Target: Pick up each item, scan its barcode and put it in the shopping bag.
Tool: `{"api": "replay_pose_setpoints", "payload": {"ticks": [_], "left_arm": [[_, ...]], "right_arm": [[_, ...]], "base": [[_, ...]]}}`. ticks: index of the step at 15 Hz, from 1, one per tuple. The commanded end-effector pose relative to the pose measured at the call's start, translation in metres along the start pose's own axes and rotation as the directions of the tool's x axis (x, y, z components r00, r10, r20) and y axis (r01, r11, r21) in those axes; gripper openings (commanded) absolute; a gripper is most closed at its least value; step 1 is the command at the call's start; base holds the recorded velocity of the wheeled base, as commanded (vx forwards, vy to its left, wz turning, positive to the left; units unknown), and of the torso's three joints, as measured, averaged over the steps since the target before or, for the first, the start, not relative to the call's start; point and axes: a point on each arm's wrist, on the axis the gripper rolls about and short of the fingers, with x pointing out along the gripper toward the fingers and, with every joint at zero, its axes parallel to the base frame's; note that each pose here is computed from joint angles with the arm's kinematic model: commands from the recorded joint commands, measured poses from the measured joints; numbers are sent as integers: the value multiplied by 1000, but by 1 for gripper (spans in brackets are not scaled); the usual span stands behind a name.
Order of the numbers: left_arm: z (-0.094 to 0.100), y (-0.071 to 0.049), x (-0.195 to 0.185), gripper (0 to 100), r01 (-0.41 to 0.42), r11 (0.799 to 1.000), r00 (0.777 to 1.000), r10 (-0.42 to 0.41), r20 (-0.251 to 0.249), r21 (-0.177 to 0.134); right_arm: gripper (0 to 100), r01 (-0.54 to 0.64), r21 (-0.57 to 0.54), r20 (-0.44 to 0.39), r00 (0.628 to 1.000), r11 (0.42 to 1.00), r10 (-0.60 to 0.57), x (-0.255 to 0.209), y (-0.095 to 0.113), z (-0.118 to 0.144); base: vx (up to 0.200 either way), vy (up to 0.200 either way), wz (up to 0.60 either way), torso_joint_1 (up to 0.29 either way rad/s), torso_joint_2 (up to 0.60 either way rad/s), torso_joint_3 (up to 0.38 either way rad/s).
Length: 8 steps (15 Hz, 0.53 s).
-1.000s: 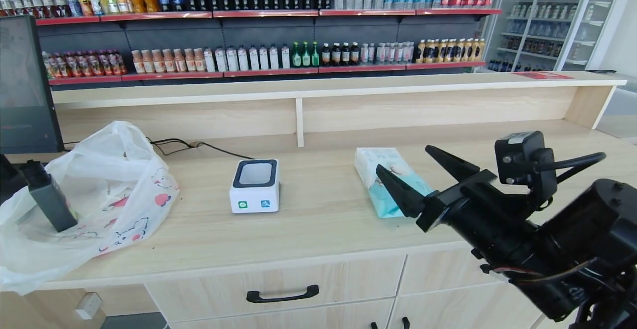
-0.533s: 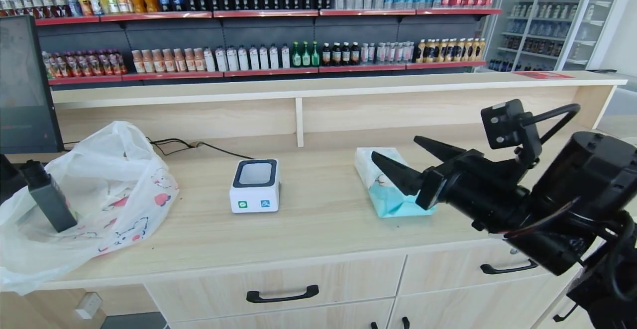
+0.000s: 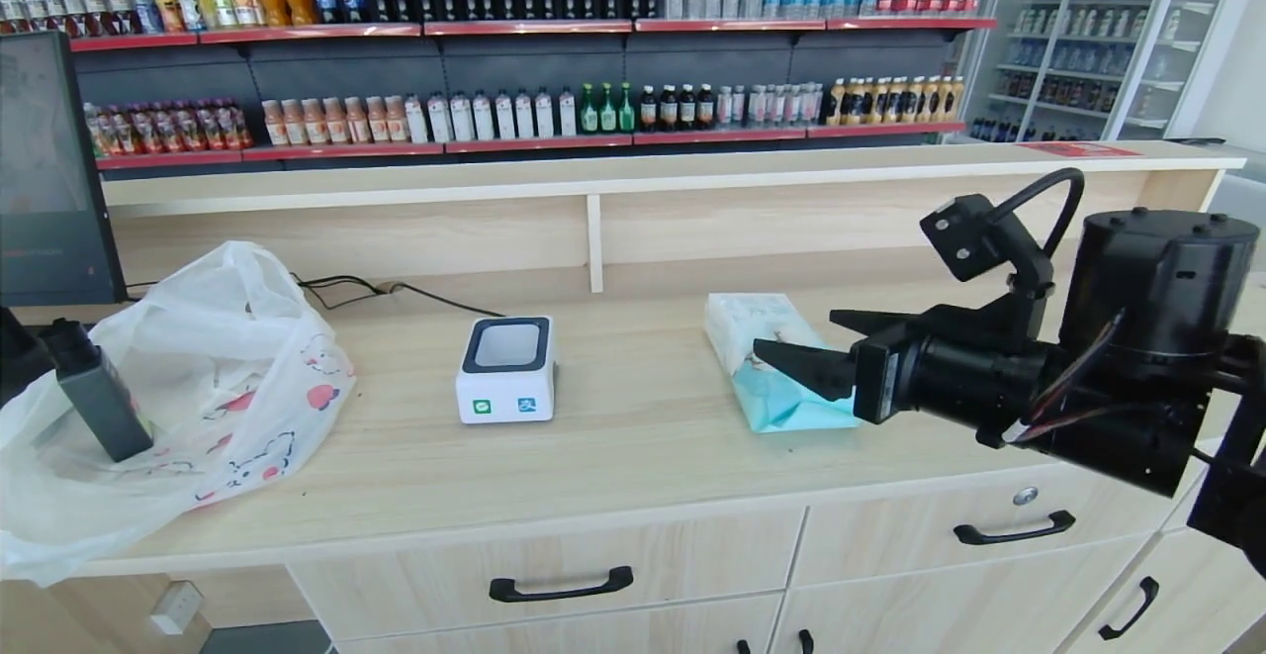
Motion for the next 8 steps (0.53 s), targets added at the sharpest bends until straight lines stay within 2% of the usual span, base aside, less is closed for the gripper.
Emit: {"api": "replay_pose_setpoints", "payload": {"ticks": [1, 3, 4, 5, 6, 8], "left_arm": [[0, 0, 0, 100, 0, 1000, 1000, 0, 1, 0], [0, 0, 0, 100, 0, 1000, 1000, 0, 1, 0], [0, 0, 0, 100, 0, 1000, 1000, 0, 1, 0], [0, 0, 0, 100, 0, 1000, 1000, 0, 1, 0], [0, 0, 0, 100, 0, 1000, 1000, 0, 1, 0], [0, 0, 0, 100, 0, 1000, 1000, 0, 1, 0]], "right_arm": [[100, 33, -63, -46, 998, 998, -36, -3, -7, 8], [100, 112, -96, -82, 989, 989, -120, 4, -24, 8], [100, 141, -66, -74, 987, 988, -146, 14, -34, 9], [100, 143, -2, -76, 987, 990, -143, 17, -33, 11], [100, 147, 10, -95, 985, 989, -145, 22, -33, 11], [100, 235, 12, -222, 948, 972, -227, 29, -37, 11]], "base": [[0, 0, 0, 0, 0, 0], [0, 0, 0, 0, 0, 0], [0, 0, 0, 0, 0, 0], [0, 0, 0, 0, 0, 0], [0, 0, 0, 0, 0, 0], [0, 0, 0, 0, 0, 0]]}}
